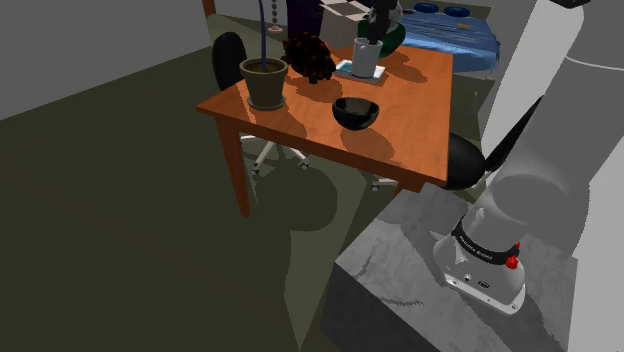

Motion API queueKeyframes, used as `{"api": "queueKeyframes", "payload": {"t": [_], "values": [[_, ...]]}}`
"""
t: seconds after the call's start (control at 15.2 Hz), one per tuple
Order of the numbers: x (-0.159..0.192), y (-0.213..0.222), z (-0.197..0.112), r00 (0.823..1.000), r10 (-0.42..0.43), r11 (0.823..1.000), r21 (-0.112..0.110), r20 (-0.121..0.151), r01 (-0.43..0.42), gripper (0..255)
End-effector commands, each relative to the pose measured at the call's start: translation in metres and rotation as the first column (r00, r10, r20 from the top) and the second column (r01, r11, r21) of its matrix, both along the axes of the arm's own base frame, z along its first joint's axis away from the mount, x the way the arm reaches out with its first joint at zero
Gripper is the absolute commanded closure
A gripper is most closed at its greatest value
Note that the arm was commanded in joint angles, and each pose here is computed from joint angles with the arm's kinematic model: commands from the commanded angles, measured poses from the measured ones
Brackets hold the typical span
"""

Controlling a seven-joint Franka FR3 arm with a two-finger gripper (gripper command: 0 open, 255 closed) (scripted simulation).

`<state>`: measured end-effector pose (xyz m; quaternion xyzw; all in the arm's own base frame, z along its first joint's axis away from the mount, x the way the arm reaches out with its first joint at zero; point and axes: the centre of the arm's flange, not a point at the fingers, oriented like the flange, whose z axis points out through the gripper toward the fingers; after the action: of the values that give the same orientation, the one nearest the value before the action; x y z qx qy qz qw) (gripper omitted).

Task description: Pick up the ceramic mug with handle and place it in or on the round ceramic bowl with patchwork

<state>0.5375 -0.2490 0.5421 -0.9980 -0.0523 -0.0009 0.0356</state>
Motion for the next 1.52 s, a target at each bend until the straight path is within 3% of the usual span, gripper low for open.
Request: {"api": "queueKeyframes", "payload": {"t": [0.0, 1.25, 1.45], "values": [[-0.011, 0.027, 0.005, 1.000, 0.000, 1.000, -0.001, 0.000, 0.000, 255], [-0.016, 0.037, -0.090, 1.000, 0.000, 1.000, -0.001, 0.000, 0.000, 255], [-0.016, 0.037, -0.090, 1.000, 0.000, 1.000, -0.001, 0.000, 0.000, 255]]}}
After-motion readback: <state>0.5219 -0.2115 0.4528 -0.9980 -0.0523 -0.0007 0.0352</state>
